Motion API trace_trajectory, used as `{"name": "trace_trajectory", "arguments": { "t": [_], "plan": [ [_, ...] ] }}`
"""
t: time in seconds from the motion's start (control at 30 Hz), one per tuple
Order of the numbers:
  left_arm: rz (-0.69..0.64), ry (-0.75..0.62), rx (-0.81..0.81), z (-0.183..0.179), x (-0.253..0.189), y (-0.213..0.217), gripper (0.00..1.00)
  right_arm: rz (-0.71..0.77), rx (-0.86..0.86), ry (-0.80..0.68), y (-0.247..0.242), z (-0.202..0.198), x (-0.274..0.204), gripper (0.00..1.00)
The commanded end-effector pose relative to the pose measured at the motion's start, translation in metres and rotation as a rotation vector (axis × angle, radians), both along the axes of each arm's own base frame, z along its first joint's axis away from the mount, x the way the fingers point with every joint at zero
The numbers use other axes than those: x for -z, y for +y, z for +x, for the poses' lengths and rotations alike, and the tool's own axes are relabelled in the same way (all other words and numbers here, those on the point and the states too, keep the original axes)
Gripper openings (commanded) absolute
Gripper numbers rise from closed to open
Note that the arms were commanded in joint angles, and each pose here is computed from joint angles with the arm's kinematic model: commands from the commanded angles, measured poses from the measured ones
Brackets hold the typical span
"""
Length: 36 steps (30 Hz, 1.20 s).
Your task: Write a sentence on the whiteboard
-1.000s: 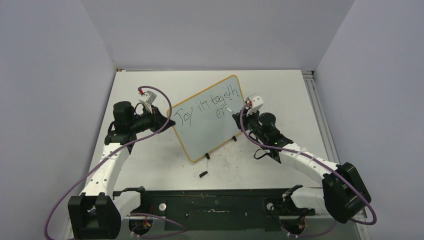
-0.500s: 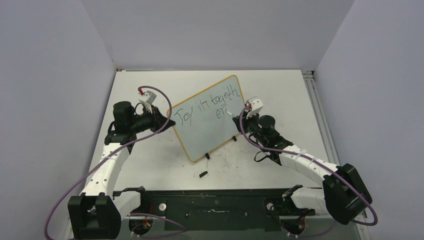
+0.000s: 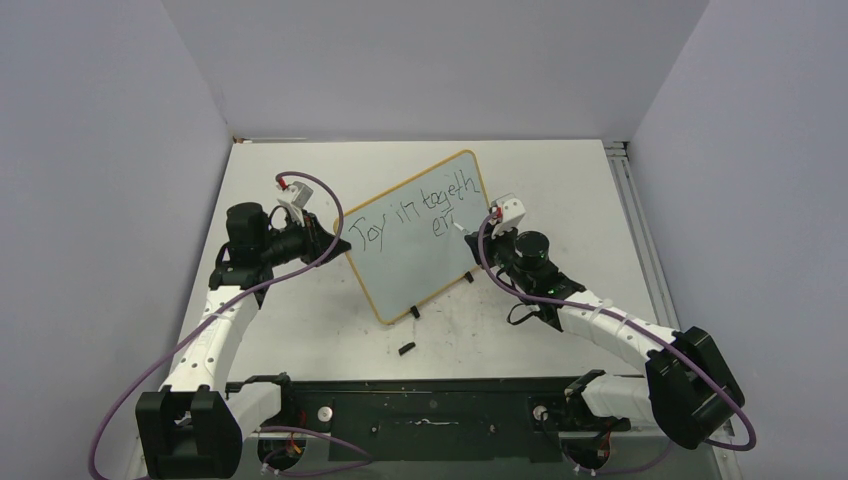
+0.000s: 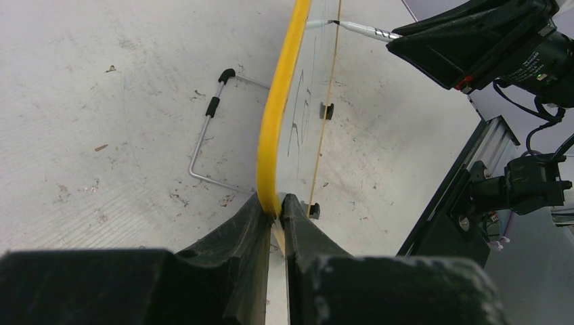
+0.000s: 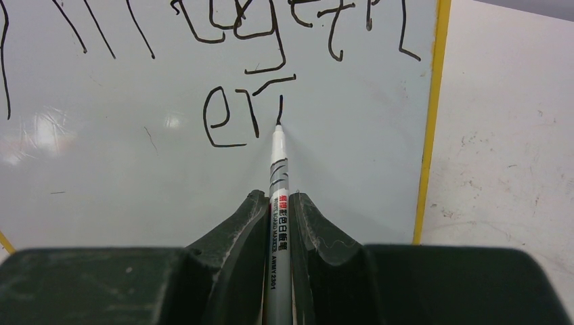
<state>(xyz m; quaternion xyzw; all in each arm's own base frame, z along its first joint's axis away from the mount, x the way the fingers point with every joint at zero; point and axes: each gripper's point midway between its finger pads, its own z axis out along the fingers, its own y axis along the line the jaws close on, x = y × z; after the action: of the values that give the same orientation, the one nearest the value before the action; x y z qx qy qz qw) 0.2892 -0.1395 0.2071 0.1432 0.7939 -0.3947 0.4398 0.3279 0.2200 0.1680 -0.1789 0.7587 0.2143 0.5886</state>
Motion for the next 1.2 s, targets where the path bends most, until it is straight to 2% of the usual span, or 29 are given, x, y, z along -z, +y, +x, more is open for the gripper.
{"name": "trace_trajectory", "arguments": {
  "t": [0.0,0.5,1.17],
  "plan": [
    [0.011,-0.013,0.004,0.001,-0.002,0.000,0.00,0.069,0.022,-0.104,0.003,0.010,-0.041,0.05],
    [0.010,-0.011,0.006,0.001,-0.001,0.000,0.00,0.085,0.031,-0.150,0.005,0.017,-0.055,0.05],
    [0.011,-0.010,0.005,0.001,-0.001,0.000,0.00,0.070,0.070,-0.132,0.001,0.025,-0.046,0.05]
  ]
}}
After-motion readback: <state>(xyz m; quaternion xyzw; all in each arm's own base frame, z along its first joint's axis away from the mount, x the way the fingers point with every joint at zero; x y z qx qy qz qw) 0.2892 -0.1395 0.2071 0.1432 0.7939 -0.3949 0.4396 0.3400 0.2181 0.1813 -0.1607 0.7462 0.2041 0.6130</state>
